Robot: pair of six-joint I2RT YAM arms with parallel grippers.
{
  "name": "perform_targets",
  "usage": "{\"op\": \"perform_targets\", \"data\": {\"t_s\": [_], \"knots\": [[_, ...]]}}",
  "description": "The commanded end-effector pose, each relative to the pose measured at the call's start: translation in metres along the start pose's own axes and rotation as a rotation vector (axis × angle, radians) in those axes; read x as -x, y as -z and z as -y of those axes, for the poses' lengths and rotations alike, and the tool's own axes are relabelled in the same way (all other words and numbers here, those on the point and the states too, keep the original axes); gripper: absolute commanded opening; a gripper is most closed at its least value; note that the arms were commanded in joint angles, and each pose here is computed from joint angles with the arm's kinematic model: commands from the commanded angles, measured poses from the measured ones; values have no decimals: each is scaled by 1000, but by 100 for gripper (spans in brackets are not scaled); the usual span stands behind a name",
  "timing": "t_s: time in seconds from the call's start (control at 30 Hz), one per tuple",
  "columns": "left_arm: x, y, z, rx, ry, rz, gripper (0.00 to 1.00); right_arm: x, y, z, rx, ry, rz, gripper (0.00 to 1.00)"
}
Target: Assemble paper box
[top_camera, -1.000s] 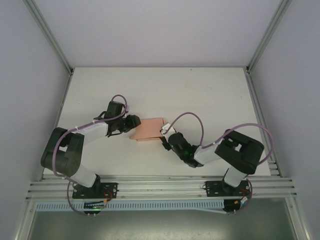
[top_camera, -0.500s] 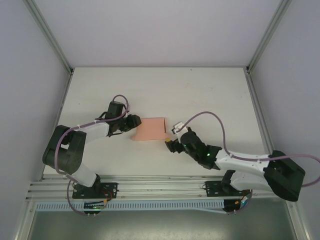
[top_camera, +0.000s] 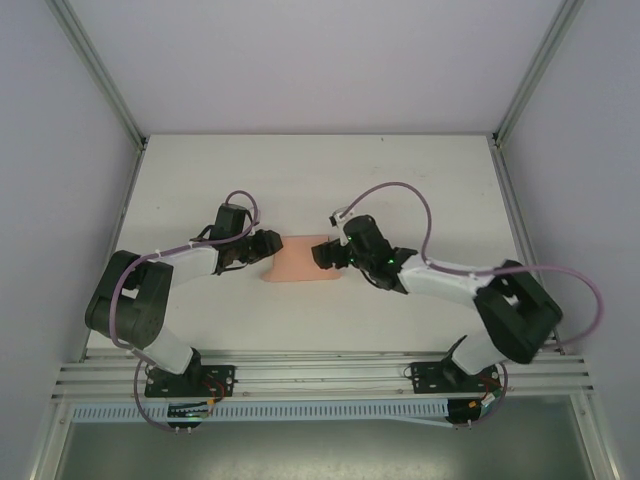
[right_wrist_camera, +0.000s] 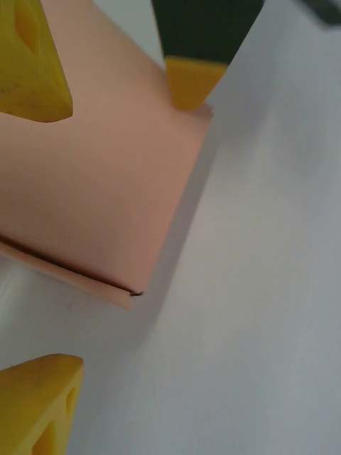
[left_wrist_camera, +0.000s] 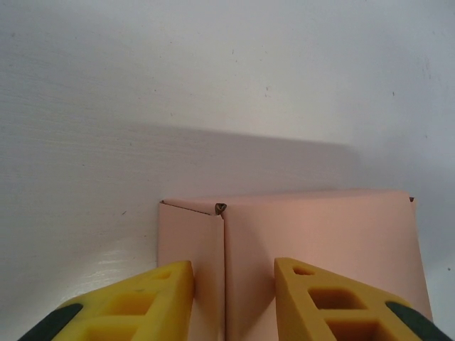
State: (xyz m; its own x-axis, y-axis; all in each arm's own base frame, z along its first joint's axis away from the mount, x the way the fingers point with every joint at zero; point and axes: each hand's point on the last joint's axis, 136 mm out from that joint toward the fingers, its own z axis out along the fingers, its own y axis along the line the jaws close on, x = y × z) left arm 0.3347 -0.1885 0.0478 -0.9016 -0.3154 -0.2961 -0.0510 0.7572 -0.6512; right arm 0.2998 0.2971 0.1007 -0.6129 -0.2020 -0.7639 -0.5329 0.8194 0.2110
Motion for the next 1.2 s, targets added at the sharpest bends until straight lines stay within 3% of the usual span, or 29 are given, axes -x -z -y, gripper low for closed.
{"op": "perform_targets", "data": {"t_s": [0.0, 0.13, 0.33, 0.53, 0.63, 0.7, 0.87, 1.0, 1.17], "knots": [[-38, -6, -45, 149, 36, -112, 33, -28, -18, 7, 11, -72, -102, 85], [-41, -3, -42, 135, 14, -124, 34, -51, -24, 19, -9, -121, -143, 79], [-46, -1, -37, 97, -22, -142, 34, -71, -33, 29, -45, -173, -192, 56], [-48, -3, -31, 47, -7, -136, 26, -46, -28, 31, -34, -242, -144, 53], [-47, -6, -32, 41, 22, -132, 23, -23, -19, 24, 5, -253, -116, 55], [-45, -9, -34, 52, 46, -124, 20, -13, -14, 21, 22, -268, -116, 61], [-46, -14, -37, 51, 66, -127, 15, -8, -6, 43, -5, -396, -174, 69], [-52, -15, -40, 33, 86, -123, 11, -2, -4, 33, 148, -506, -182, 72], [-52, -11, -41, 8, 100, -73, 0, -16, -11, 16, 285, -603, -306, 73]]}}
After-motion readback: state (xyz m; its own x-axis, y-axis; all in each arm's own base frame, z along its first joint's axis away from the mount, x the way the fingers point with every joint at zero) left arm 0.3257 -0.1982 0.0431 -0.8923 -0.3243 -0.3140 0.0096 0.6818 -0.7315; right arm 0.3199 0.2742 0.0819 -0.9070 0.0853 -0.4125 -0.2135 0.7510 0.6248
